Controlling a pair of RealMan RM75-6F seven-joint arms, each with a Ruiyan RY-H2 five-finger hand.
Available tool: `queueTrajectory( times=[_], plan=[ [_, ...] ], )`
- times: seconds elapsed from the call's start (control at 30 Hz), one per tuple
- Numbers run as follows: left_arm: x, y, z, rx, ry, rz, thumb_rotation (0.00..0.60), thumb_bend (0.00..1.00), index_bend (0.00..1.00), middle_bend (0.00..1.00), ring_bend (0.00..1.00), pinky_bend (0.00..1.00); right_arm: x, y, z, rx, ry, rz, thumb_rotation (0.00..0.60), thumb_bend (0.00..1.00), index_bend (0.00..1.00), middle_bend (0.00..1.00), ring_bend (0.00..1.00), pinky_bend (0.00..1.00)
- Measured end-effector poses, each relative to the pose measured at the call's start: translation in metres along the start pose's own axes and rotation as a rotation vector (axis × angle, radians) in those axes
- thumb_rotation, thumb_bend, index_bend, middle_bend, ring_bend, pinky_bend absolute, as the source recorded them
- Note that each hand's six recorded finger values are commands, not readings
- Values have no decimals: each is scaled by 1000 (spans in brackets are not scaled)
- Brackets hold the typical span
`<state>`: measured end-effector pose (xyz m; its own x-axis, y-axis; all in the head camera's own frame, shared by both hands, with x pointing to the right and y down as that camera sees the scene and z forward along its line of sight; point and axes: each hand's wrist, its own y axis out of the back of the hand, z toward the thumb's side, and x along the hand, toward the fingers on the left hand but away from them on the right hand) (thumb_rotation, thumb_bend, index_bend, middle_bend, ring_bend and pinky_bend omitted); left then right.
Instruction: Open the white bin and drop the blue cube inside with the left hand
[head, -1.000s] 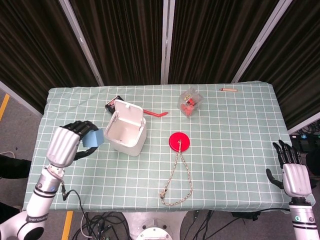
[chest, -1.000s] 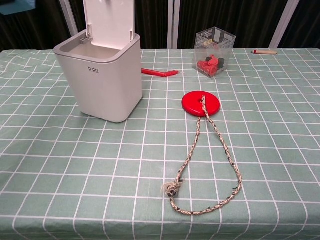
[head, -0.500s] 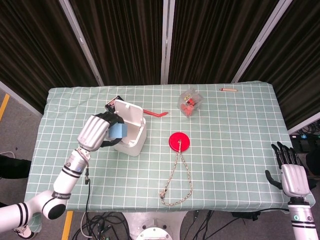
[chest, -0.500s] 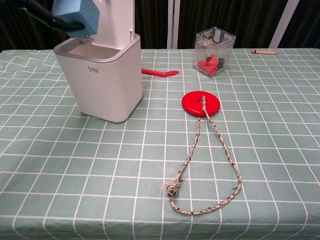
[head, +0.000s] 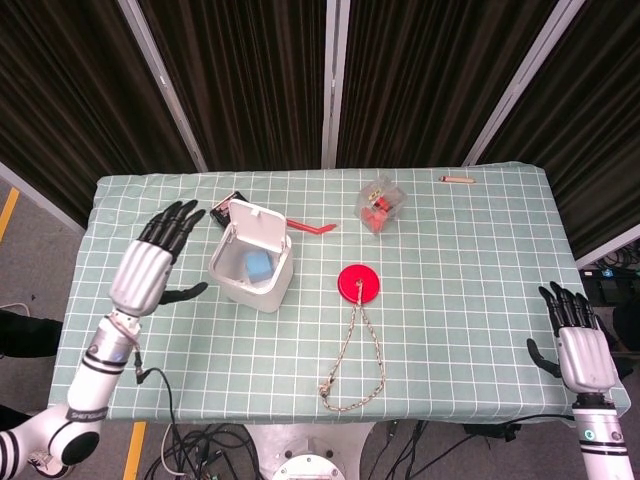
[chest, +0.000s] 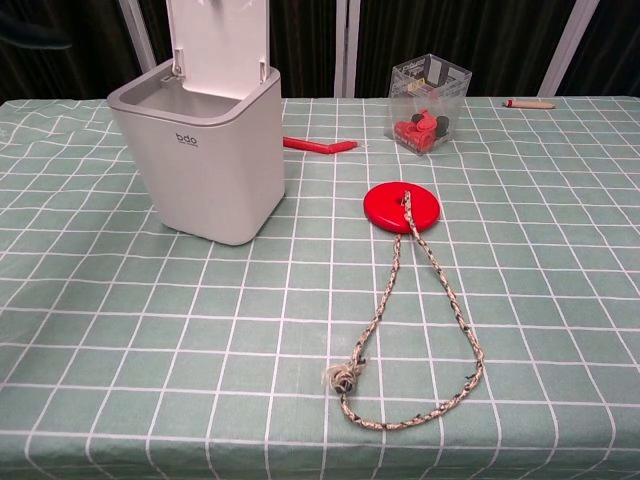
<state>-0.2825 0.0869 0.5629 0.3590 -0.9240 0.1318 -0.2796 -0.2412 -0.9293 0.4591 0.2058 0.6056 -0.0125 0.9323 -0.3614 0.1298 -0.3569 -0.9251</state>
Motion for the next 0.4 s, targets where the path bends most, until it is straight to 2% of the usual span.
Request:
queueTrajectory(
  times=[0.13,0.27,0.4],
  plan=[
    [-51,-3,-31,56,110,-31,600,21,54,47,0,145,1,1,-1,5,2,1,600,269,0,0,0,0],
    [-114,-21,-66,122,219,-131,600,25,54,47,0,141,4,3,3,3,17,-8,600,266,0,0,0,0],
    [-144,-30,-90,191,257,-163,600,31,54,47,0,141,7,1,10,12,31,-7,600,263,0,0,0,0]
  ],
)
